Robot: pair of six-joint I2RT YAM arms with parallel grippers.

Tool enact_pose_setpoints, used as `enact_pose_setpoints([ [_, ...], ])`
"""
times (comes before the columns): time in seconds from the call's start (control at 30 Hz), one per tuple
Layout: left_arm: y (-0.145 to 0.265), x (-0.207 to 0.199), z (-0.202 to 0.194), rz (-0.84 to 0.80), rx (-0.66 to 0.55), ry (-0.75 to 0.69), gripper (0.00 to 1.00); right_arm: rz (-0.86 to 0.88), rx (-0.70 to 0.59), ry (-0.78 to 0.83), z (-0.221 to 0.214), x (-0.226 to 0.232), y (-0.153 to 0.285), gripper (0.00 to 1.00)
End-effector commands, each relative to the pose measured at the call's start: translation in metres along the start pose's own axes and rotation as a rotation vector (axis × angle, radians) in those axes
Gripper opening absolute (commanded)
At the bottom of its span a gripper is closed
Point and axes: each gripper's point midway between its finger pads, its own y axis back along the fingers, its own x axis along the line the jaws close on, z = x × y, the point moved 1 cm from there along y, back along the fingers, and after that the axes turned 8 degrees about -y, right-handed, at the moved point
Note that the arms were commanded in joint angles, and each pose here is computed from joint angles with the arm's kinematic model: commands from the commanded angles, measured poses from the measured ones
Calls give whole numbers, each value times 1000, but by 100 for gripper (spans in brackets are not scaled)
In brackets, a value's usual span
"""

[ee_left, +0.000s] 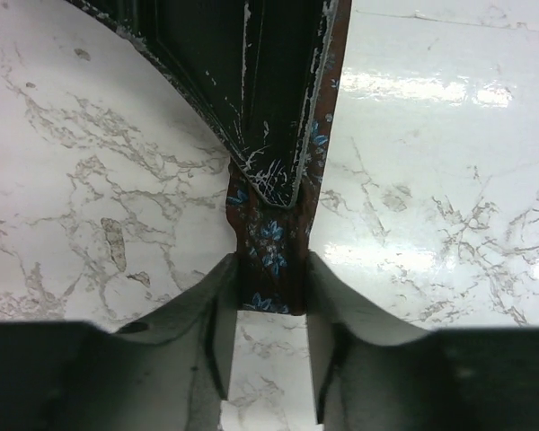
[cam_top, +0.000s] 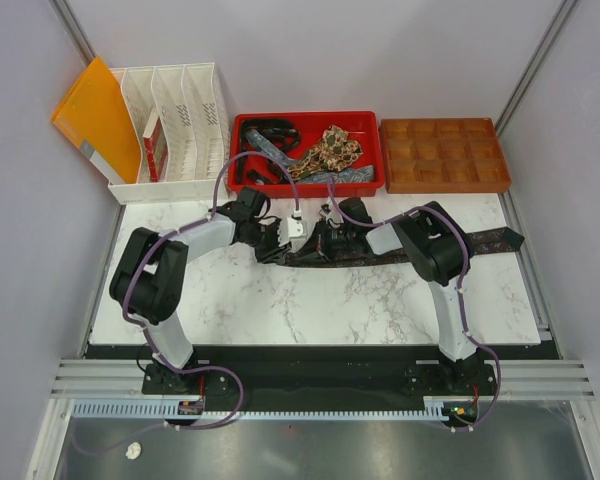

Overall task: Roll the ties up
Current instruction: Roll the tie at the center of the board.

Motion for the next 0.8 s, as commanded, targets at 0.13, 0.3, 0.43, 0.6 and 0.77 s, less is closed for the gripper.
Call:
enact_pose_setpoints([
  [0.13, -2, 12, 32, -15, -45, -89, 34, -90, -95, -86, 14, -40, -7, 0],
  [0.3, -10, 8, 27, -32, -6, -89, 29, -82, -105, -82, 16, -34, -8, 9],
  [0.43, -19, 6, 29, -53, -3, -84, 29, -72, -103, -77, 15, -30, -9, 11],
  [0.6, -31, 7, 15, -70, 73, -70, 28, -67, -89, -65, 10, -25, -6, 20],
  [0.77, -36, -2, -5, -125, 156, -37, 25, -48, -90, -35, 11, -1, 2, 36],
])
